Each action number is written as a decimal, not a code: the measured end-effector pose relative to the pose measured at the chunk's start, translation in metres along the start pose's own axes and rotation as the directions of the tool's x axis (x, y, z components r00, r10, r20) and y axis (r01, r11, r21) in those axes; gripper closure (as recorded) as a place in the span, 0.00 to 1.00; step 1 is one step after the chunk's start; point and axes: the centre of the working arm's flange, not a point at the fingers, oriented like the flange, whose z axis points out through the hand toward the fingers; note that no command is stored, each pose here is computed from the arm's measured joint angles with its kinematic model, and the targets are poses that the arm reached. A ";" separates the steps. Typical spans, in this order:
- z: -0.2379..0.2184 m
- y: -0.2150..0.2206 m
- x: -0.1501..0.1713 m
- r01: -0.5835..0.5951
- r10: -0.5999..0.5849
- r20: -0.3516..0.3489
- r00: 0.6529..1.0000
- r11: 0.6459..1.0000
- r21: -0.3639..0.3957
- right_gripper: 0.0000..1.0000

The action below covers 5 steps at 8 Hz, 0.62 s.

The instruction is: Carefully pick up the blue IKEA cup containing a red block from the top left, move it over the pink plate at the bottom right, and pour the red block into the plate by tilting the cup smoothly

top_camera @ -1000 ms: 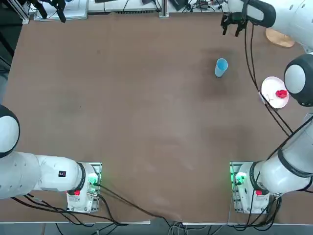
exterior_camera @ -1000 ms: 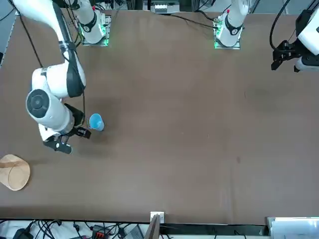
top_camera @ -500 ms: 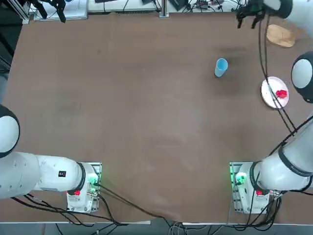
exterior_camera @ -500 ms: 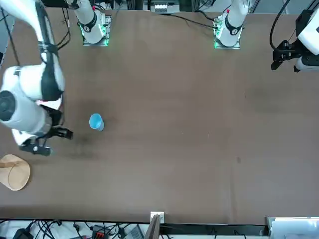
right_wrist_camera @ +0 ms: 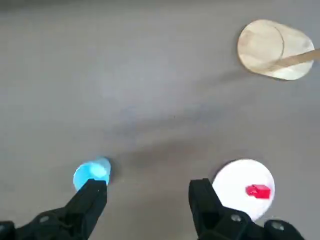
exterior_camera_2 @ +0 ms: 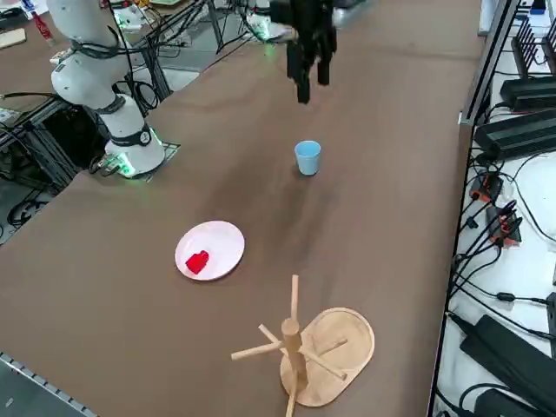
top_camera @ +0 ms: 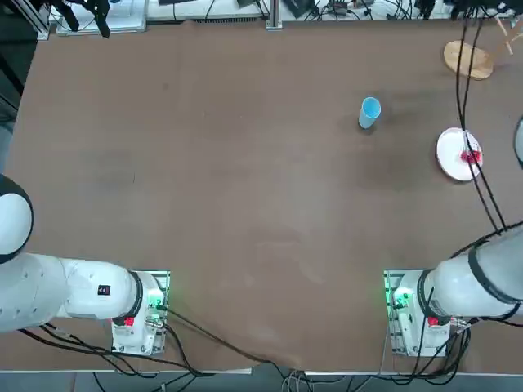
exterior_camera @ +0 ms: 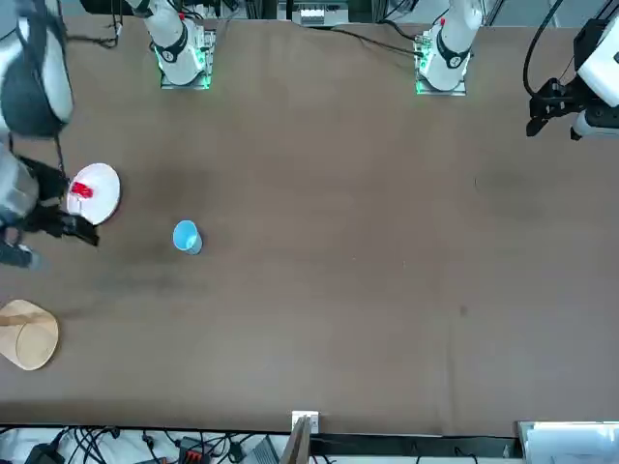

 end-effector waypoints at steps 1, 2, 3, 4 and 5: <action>-0.015 0.001 -0.009 -0.003 0.003 -0.001 1.000 1.000 0.015 0.00; -0.027 0.001 -0.015 -0.004 0.004 -0.011 1.000 1.000 0.024 0.00; -0.040 0.001 -0.023 -0.005 0.006 -0.011 1.000 0.999 0.040 0.00; -0.054 0.002 -0.035 -0.007 0.007 0.005 1.000 0.998 0.055 0.00; -0.067 0.005 -0.046 -0.008 0.007 0.015 1.000 0.998 0.060 0.00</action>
